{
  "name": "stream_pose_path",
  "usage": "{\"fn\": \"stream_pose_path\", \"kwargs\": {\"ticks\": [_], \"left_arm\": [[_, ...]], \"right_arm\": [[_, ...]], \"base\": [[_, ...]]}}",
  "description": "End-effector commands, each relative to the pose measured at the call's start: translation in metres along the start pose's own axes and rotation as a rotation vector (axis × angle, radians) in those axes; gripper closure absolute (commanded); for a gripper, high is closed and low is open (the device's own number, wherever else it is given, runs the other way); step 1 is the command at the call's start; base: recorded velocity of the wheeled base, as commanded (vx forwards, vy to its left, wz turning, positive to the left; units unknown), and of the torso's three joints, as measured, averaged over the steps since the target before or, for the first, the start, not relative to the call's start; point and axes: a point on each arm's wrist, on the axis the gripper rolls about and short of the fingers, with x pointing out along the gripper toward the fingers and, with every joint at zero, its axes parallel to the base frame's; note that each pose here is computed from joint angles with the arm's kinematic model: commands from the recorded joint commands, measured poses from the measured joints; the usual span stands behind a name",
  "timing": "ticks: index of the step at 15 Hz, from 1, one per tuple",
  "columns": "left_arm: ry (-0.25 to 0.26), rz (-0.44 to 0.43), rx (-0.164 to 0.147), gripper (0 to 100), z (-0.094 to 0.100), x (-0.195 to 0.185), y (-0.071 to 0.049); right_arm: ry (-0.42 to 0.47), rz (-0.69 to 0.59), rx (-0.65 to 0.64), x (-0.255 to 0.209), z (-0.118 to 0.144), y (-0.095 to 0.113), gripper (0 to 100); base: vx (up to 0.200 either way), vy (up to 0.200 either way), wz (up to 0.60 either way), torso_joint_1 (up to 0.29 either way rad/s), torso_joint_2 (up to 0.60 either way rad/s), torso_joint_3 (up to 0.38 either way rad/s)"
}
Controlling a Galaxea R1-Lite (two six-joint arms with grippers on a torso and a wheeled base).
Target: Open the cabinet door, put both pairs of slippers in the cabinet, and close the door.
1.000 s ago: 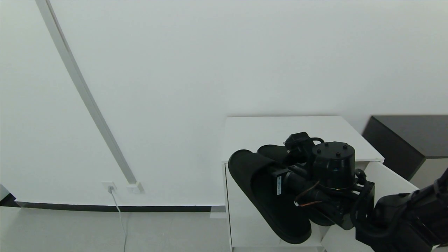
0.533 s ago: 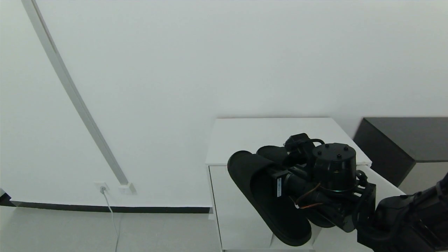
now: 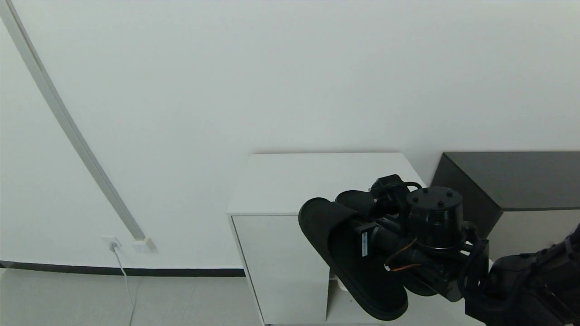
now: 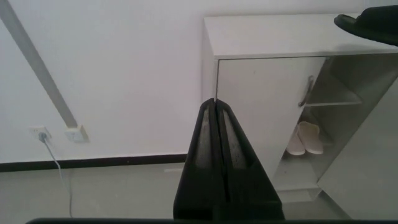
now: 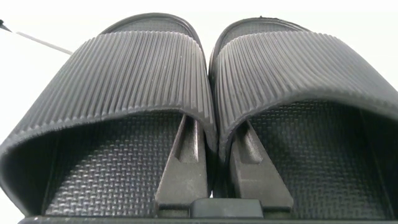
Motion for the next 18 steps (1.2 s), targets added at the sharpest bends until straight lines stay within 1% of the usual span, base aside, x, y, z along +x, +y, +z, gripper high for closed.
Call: {"fn": "stream_pose_path", "kwargs": {"ticks": [1, 5, 6, 10, 12, 17, 18], "left_arm": [[0.002, 0.001, 0.0, 100, 0.0, 0.0, 0.0], [0.0, 0.001, 0.0, 100, 0.0, 0.0, 0.0], [0.0, 0.001, 0.0, 100, 0.0, 0.0, 0.0], [0.0, 0.001, 0.002, 100, 0.0, 0.0, 0.0], [0.0, 0.001, 0.002, 100, 0.0, 0.0, 0.0], [0.0, 0.001, 0.002, 100, 0.0, 0.0, 0.0], [0.0, 0.001, 0.002, 100, 0.0, 0.0, 0.0]], "right_arm": [[0.005, -0.001, -0.001, -0.001, -0.001, 0.0, 100], [-0.001, 0.002, -0.001, -0.002, -0.002, -0.001, 100], [-0.001, 0.002, -0.021, -0.005, -0.004, -0.002, 100], [-0.016, 0.004, -0.021, -0.008, -0.006, -0.003, 100], [-0.02, 0.007, -0.042, -0.008, -0.007, -0.003, 100], [0.009, 0.017, -0.062, -0.007, -0.016, -0.001, 100], [0.025, 0.015, -0.066, -0.003, -0.022, 0.0, 100]], "base": [[0.0, -0.2, 0.0, 0.002, 0.0, 0.002], [0.0, -0.2, 0.0, 0.004, 0.0, 0.002], [0.0, -0.2, 0.0, 0.002, 0.0, 0.007], [0.0, 0.0, 0.0, 0.0, 0.0, 0.0], [0.0, 0.0, 0.0, 0.0, 0.0, 0.0], [0.0, 0.0, 0.0, 0.0, 0.0, 0.0], [0.0, 0.0, 0.0, 0.0, 0.0, 0.0]]}}
